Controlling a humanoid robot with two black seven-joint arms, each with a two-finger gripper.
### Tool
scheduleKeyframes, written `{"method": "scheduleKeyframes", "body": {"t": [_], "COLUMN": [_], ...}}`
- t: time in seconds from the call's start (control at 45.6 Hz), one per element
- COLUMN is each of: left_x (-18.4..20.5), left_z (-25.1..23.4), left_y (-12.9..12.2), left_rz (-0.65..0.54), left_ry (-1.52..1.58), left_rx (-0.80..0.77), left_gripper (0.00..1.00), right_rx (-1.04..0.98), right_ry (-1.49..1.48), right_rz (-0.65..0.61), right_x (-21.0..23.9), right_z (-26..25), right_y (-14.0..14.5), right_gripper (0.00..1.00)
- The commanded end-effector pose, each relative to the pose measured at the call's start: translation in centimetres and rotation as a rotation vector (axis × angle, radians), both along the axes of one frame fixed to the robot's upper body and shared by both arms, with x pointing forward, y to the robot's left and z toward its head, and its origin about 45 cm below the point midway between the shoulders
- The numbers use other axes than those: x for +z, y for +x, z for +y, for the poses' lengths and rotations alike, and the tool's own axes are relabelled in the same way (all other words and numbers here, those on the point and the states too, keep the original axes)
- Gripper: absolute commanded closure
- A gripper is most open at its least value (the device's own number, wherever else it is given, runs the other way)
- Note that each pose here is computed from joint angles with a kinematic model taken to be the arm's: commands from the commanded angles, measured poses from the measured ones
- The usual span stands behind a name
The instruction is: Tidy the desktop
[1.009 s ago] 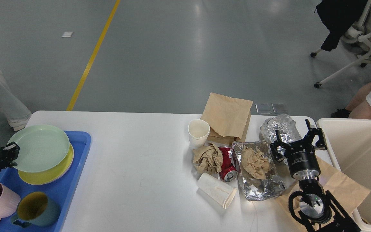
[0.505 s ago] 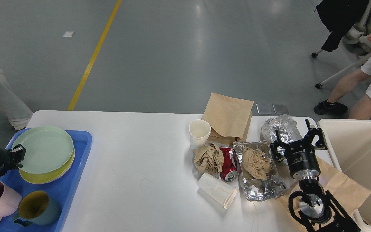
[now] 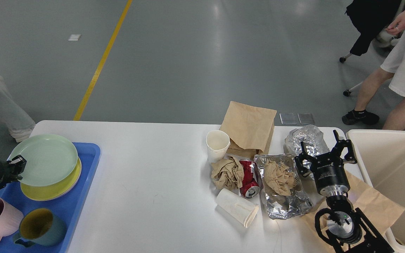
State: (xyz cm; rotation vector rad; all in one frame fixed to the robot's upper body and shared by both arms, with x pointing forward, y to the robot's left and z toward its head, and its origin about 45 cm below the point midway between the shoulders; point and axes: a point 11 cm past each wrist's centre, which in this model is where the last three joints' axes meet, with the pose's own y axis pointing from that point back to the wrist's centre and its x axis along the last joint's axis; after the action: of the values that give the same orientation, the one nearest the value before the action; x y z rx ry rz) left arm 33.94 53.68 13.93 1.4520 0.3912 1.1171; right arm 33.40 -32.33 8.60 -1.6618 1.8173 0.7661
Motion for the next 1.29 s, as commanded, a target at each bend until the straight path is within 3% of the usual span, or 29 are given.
{"method": "scheduleKeyframes", "body": {"t": [0.0, 0.022, 0.197, 0.241, 0.307, 0.329, 0.439, 0.702, 0.834, 0.943, 1.053, 1.163, 1.272], "left_x": [-0.4, -0.3, 0.1, 0.1, 0.0, 0.1, 0.2, 1.9, 6.4, 9.0, 7.0, 9.2, 7.9], "left_z": [-0.4, -0.3, -0.1, -0.2, 0.1, 0.2, 0.1, -0.1, 1.0, -1.0, -2.6, -6.0, -8.5], "left_y": [-0.5, -0.6, -0.5, -0.5, -0.7, -0.6, -0.4, 0.8, 3.1, 6.1, 6.1, 9.2, 9.8], "left_rz": [0.033, 0.041, 0.049, 0.051, 0.053, 0.047, 0.045, 0.016, -0.161, -0.368, -0.495, -0.696, -0.789], "left_ry": [-0.034, -0.039, -0.034, -0.038, -0.019, -0.016, -0.012, -0.026, -0.108, -0.306, -0.550, -0.844, -1.091], "left_rx": [-0.011, -0.009, 0.005, 0.001, 0.010, 0.012, 0.013, 0.002, 0.068, 0.138, 0.265, 0.348, 0.469], "left_gripper": [0.92, 1.00, 0.99, 0.85, 0.35, 0.23, 0.07, 0.04, 0.04, 0.04, 0.04, 0.04, 0.04], "right_rx": [0.000, 0.000, 0.000, 0.000, 0.000, 0.000, 0.000, 0.000, 0.000, 0.000, 0.000, 0.000, 0.000], "right_ry": [0.000, 0.000, 0.000, 0.000, 0.000, 0.000, 0.000, 0.000, 0.000, 0.000, 0.000, 0.000, 0.000], "right_rz": [0.000, 0.000, 0.000, 0.000, 0.000, 0.000, 0.000, 0.000, 0.000, 0.000, 0.000, 0.000, 0.000], "right_x": [0.0, 0.0, 0.0, 0.0, 0.0, 0.0, 0.0, 0.0, 0.0, 0.0, 0.0, 0.0, 0.0], "right_z": [0.0, 0.0, 0.0, 0.0, 0.0, 0.0, 0.0, 0.0, 0.0, 0.0, 0.0, 0.0, 0.0], "right_y": [0.0, 0.0, 0.0, 0.0, 0.0, 0.0, 0.0, 0.0, 0.0, 0.0, 0.0, 0.0, 0.0], "right_gripper": [0.00, 0.00, 0.00, 0.00, 0.00, 0.00, 0.00, 0.00, 0.00, 0.00, 0.00, 0.00, 0.00]}}
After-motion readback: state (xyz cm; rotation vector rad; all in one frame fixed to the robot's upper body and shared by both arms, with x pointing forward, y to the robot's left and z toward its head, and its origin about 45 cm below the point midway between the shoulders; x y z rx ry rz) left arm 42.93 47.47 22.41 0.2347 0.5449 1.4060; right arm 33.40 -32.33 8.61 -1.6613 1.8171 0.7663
